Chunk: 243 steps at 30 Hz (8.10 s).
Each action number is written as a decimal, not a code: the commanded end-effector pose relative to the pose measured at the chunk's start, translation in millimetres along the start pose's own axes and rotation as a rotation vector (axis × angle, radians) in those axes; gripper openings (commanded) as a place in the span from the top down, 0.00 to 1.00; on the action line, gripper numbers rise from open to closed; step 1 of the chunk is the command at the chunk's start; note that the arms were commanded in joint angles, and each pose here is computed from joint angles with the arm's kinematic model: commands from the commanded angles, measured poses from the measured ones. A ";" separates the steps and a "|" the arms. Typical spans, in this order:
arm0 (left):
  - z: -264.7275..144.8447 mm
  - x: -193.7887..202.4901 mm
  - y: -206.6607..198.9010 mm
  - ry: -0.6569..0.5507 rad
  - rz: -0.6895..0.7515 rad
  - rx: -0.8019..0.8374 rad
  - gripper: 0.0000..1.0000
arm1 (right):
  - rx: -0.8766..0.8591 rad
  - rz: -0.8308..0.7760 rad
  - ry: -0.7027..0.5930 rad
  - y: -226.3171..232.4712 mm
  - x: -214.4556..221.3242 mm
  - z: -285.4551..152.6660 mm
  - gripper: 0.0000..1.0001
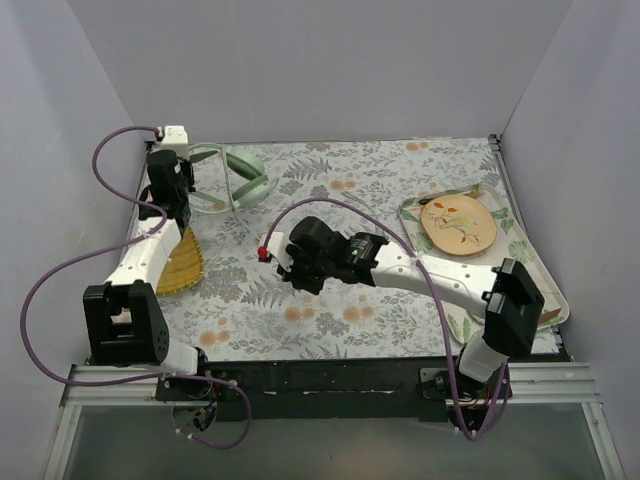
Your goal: Wrap the headphones
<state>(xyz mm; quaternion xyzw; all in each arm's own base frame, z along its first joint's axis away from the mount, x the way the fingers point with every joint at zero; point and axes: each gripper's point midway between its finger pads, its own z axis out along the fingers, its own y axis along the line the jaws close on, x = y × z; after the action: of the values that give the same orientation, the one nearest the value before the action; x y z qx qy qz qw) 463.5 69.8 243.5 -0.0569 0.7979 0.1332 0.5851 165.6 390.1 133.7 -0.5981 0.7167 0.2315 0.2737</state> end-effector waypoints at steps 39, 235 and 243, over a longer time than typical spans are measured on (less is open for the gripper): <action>-236.5 20.3 -216.3 0.035 0.258 1.027 1.00 | 0.419 0.148 -0.352 -244.6 -92.9 -145.1 0.99; -266.1 -20.2 -211.8 0.020 0.067 1.262 1.00 | 0.177 0.061 -0.427 -161.6 -76.0 -96.4 0.83; -294.1 -64.6 -211.5 0.001 -0.037 1.334 1.00 | -0.047 0.039 -0.619 -122.7 -91.4 -82.7 0.66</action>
<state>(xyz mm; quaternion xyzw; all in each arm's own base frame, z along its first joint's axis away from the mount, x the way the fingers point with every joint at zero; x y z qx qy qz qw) 299.2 -191.6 284.7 0.2859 0.7745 -0.2936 0.4818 300.8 357.1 240.1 -0.4892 0.6642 0.3518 0.4424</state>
